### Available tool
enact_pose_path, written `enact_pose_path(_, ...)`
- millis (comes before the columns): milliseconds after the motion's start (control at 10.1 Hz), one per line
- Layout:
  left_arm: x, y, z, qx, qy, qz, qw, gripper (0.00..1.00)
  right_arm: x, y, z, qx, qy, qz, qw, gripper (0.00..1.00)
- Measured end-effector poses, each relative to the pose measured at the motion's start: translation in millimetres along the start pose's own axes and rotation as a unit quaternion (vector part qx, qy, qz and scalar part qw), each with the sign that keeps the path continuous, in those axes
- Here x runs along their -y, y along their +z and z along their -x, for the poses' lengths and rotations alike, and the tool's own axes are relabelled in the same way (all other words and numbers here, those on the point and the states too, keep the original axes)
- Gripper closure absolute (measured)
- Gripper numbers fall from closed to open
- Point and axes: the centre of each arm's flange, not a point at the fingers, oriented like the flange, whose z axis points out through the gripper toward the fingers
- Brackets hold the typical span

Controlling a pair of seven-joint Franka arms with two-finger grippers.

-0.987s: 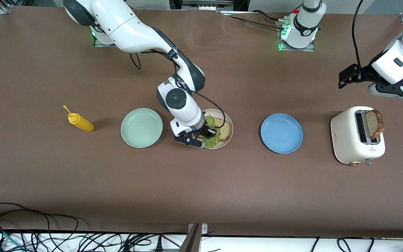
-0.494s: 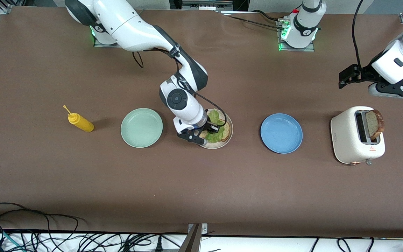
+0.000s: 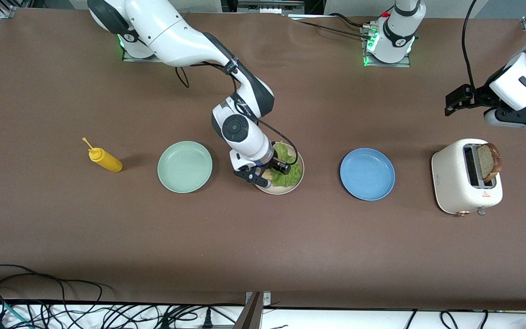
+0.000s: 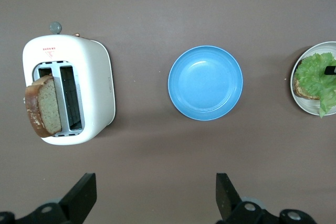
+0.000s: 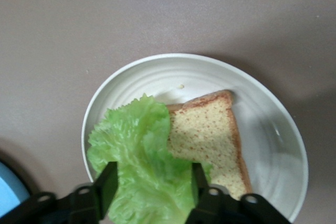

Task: Make sandwich on beige plate with both arms
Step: 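Lower the lettuce onto the bread and open the right gripper, then move the right gripper back to the yellow squeeze bottle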

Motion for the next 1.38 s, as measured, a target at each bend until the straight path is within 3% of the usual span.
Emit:
enact_pose_path(197, -1, 0, 0, 0.001, 0.001, 0.0, 1.0, 0.0, 3, -19, -6, 0.005, 0.005, 0.012, 1.0, 0.01)
enact_pose_path(395, -2, 0, 0, 0.002, 0.002, 0.0, 1.0, 0.0, 3, -86, -29, 0.018, 0.005, 0.039, 0.999, 0.0)
enact_pose_path(691, -4, 1, 0, 0.003, 0.004, 0.0, 1.0, 0.0, -40, -225, -74, 0.051, -0.082, 0.116, 0.988, 0.0)
enact_pose_path(888, -7, 1, 0, 0.004, 0.006, 0.0, 1.0, 0.0, -91, -287, -111, 0.08, -0.16, 0.163, 0.97, 0.0)
enact_pose_path(1086, -10, 1, 0, 0.004, 0.009, -0.001, 1.0, 0.0, -160, -329, -162, 0.113, -0.246, 0.186, 0.944, 0.0)
enact_pose_path(1184, -10, 1, 0, 0.005, 0.009, -0.001, 1.0, 0.0, -202, -344, -191, 0.127, -0.29, 0.185, 0.93, 0.0)
enact_pose_path(1382, -3, 2, 0, 0.005, 0.002, 0.0, 1.0, 0.0, -290, -362, -238, 0.156, -0.373, 0.144, 0.903, 0.0)
